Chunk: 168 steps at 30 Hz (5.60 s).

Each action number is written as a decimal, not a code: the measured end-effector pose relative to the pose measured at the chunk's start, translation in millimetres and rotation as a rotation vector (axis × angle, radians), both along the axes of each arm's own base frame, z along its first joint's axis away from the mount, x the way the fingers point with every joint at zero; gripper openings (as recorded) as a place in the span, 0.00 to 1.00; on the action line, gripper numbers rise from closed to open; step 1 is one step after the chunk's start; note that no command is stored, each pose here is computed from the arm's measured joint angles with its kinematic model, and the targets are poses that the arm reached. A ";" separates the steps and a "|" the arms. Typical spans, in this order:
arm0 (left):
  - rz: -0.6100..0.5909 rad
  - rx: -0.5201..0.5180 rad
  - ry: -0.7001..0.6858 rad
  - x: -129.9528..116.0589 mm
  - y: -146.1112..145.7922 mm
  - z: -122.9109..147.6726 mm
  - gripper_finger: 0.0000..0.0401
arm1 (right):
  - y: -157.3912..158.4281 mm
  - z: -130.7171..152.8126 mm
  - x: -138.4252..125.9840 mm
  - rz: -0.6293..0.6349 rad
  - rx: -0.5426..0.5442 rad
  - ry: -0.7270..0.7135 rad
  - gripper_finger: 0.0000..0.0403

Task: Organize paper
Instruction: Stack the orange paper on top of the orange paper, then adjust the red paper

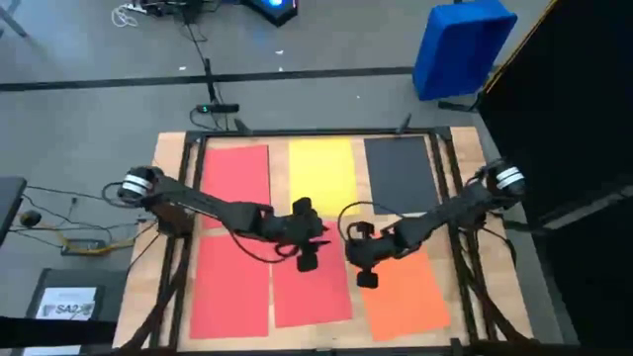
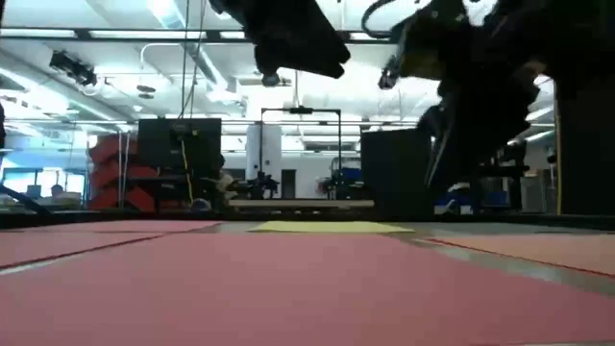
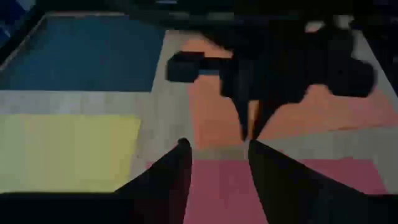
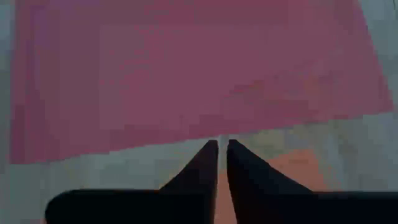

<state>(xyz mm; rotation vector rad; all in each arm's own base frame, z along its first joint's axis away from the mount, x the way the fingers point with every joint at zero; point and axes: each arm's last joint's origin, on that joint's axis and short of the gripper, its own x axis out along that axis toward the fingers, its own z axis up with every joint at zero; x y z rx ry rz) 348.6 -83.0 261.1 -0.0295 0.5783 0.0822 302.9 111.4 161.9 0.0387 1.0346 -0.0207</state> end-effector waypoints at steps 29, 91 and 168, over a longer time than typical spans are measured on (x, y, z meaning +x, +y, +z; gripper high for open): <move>-0.032 -0.009 0.001 0.3 -3.0 -0.7 0.35 | -17.5 -28.2 -4.1 -0.036 -0.042 0.242 0.10; -0.020 -0.047 -0.027 1.9 -4.0 1.4 0.35 | 96.8 -36.1 -52.0 0.161 0.254 0.307 0.10; -0.087 -0.257 0.318 24.4 -27.1 -96.9 0.35 | -4.2 68.5 -108.0 -0.096 0.214 -0.762 0.10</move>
